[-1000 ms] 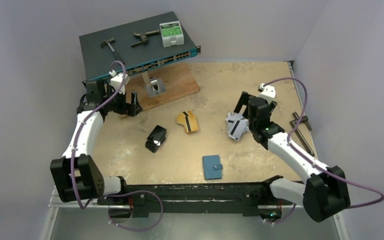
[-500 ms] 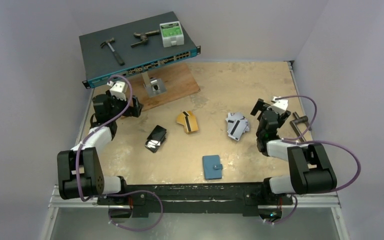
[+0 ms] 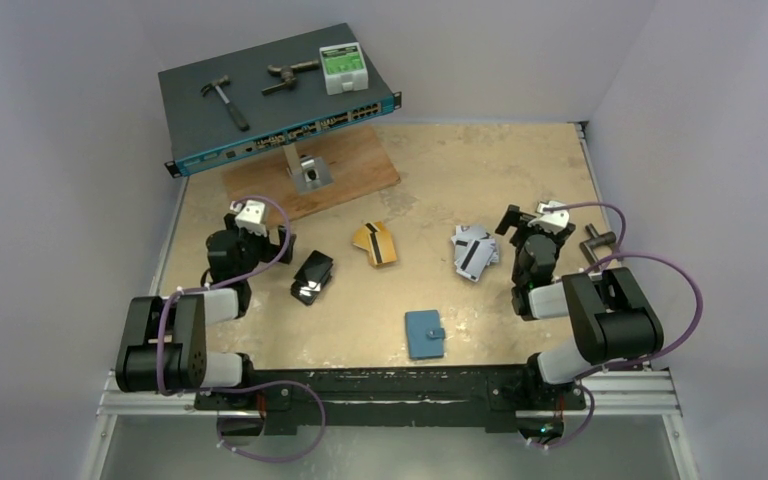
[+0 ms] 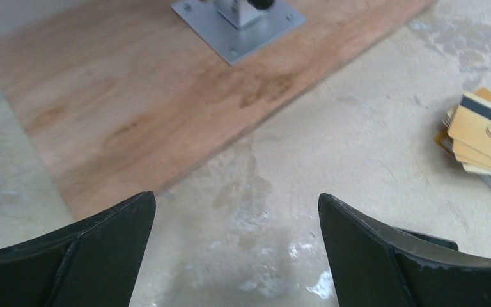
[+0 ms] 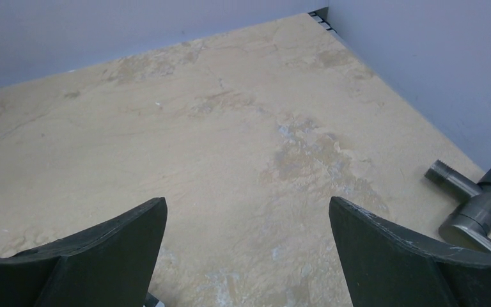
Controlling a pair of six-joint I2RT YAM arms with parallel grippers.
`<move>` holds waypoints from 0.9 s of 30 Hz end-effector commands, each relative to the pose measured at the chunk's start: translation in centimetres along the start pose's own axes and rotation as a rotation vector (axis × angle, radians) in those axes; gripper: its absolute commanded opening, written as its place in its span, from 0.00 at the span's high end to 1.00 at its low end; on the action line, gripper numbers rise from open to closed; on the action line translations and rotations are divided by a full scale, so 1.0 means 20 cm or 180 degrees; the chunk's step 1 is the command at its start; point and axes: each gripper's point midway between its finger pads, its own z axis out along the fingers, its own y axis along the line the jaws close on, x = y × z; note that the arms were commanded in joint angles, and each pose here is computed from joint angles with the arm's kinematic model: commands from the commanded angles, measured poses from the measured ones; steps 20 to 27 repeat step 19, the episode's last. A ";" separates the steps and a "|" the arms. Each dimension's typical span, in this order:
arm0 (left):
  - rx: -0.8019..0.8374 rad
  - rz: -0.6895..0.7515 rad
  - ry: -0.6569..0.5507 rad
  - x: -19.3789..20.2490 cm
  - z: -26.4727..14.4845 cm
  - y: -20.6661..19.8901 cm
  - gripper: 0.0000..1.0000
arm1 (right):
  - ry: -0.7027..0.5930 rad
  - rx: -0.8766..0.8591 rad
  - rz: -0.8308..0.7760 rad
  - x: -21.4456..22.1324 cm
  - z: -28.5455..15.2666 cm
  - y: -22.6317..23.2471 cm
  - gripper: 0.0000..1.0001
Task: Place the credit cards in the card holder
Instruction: Reset both arms
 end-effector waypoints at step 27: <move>-0.0165 0.0242 -0.0579 -0.26 0.02 0.07 0.00 | -0.0351 -0.0046 0.0085 -0.16 0.03 0.02 0.01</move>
